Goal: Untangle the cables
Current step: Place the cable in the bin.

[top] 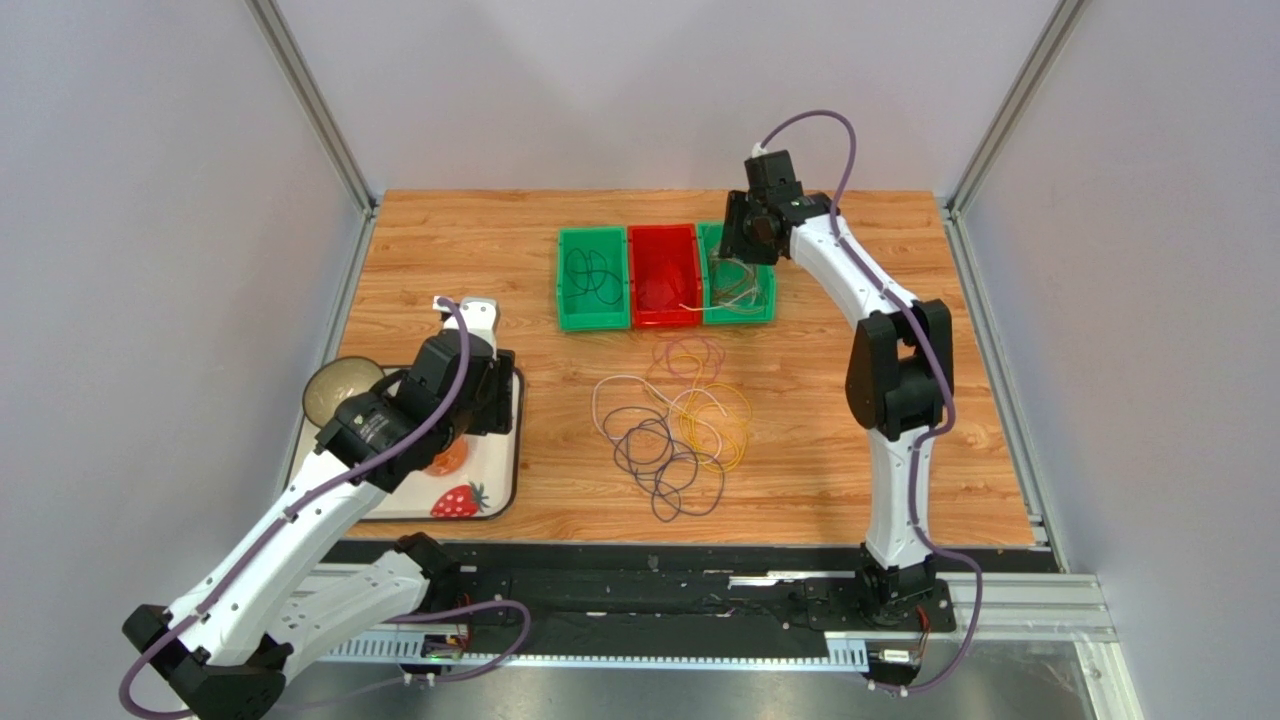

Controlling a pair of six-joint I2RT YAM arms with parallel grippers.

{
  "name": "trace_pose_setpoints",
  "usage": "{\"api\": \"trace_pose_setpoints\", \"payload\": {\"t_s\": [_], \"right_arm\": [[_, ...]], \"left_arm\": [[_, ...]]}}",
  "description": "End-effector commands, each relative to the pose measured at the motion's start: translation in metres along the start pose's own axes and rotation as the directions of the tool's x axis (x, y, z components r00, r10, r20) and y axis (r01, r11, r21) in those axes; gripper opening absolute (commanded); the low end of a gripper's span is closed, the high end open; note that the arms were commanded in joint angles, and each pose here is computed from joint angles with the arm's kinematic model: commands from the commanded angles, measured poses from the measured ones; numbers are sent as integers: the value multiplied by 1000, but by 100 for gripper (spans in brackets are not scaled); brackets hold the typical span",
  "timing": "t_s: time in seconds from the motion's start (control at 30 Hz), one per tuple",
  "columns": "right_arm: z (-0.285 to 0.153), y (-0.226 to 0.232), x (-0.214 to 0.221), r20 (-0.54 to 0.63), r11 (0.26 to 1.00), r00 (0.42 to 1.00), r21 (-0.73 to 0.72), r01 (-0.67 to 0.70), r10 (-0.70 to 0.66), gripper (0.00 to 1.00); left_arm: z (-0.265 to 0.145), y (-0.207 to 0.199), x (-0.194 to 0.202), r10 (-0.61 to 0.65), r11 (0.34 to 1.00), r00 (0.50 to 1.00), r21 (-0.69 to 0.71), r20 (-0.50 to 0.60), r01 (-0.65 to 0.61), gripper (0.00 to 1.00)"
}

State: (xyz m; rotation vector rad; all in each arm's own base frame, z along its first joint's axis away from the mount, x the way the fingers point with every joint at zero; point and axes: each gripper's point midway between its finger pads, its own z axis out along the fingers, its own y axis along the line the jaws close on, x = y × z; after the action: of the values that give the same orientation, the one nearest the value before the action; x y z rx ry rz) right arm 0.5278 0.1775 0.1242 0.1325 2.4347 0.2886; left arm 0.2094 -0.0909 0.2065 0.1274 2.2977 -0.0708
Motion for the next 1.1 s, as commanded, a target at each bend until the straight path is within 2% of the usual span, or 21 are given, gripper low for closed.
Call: {"api": "trace_pose_setpoints", "payload": {"t_s": [0.0,0.2,0.33,0.5,0.6,0.67,0.77,0.93,1.07], "right_arm": [[-69,23,-46,128,998,992,-68,-3,12,49],[-100,19,-46,151,1000,988,-12,8,-6,51],[-126,22,-38,178,999,984,-46,-2,10,51],[-138,33,-13,175,995,984,-96,-7,24,50],[-141,43,12,122,989,991,-146,-29,47,49],[-139,55,42,44,977,997,-207,-46,56,48],[-136,66,71,6,971,1000,-239,-25,27,49],[-114,73,106,-78,973,996,-230,20,-39,48],[-99,83,117,-112,970,993,-244,17,-45,48]], "left_arm": [[-6,-3,-8,-5,1000,1000,24,30,5,59],[-7,-3,-8,-6,1000,999,29,31,5,59],[-8,-6,-10,-13,999,999,45,36,12,59],[-7,-24,-17,-47,992,998,121,37,43,60],[-4,-38,-25,-76,981,996,181,48,66,60],[-1,-48,-29,-84,975,996,209,38,74,60],[4,-58,-36,-86,969,996,235,25,77,60],[3,-61,-46,-58,970,998,237,36,48,59],[-8,-45,-46,3,984,1000,177,24,-7,59]]}}
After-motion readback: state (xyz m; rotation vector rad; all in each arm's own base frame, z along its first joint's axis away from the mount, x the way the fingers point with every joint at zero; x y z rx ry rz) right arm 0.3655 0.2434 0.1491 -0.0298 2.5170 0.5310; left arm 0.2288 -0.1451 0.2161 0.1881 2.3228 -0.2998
